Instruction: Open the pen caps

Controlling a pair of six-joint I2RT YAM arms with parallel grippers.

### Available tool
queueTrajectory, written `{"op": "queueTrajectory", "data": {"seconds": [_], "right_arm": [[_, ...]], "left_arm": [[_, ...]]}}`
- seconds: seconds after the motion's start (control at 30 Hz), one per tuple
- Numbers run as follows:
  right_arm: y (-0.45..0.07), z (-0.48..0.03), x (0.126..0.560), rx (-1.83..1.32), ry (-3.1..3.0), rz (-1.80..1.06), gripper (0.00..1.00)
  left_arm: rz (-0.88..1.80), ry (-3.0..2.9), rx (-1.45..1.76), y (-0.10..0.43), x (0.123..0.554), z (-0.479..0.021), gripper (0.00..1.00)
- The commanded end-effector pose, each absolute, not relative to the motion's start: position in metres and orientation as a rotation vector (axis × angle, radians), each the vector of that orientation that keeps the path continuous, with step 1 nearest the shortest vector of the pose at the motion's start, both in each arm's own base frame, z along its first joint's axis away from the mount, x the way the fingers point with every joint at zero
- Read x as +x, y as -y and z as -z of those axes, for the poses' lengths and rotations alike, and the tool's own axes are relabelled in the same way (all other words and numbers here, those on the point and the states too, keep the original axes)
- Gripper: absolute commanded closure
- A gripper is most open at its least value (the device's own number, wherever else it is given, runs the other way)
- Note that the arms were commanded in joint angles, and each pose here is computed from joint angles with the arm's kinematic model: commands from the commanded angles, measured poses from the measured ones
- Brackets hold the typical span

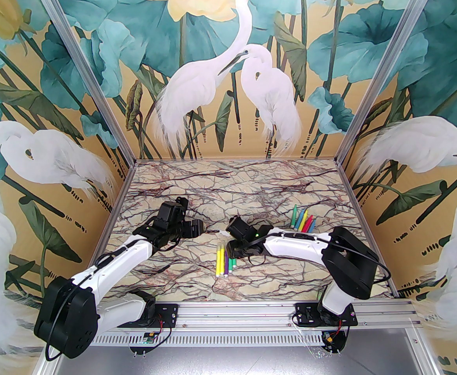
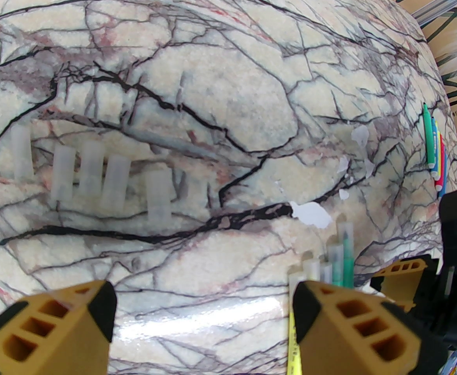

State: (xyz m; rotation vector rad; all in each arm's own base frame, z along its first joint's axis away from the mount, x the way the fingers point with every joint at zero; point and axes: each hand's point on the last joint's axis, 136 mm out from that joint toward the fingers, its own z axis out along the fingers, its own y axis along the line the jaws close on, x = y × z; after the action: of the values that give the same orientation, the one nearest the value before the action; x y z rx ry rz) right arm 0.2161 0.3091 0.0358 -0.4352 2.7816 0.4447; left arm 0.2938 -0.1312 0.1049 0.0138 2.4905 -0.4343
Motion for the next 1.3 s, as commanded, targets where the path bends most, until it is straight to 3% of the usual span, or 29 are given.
{"op": "queueTrajectory", "data": {"seconds": [0.0,1.27], "right_arm": [[-0.317,-0.033,0.214,-0.434,-2.797,-0.45,0.58],[-0.312,-0.028,0.205,-0.446,-2.771,-0.412,0.65]], "left_arm": [[0.428,-2.459,-0.019,0.127,0.297,-0.108,0.2],[0.425,-2.458,-0.02,0.125,0.294,-0.112,0.2]]}}
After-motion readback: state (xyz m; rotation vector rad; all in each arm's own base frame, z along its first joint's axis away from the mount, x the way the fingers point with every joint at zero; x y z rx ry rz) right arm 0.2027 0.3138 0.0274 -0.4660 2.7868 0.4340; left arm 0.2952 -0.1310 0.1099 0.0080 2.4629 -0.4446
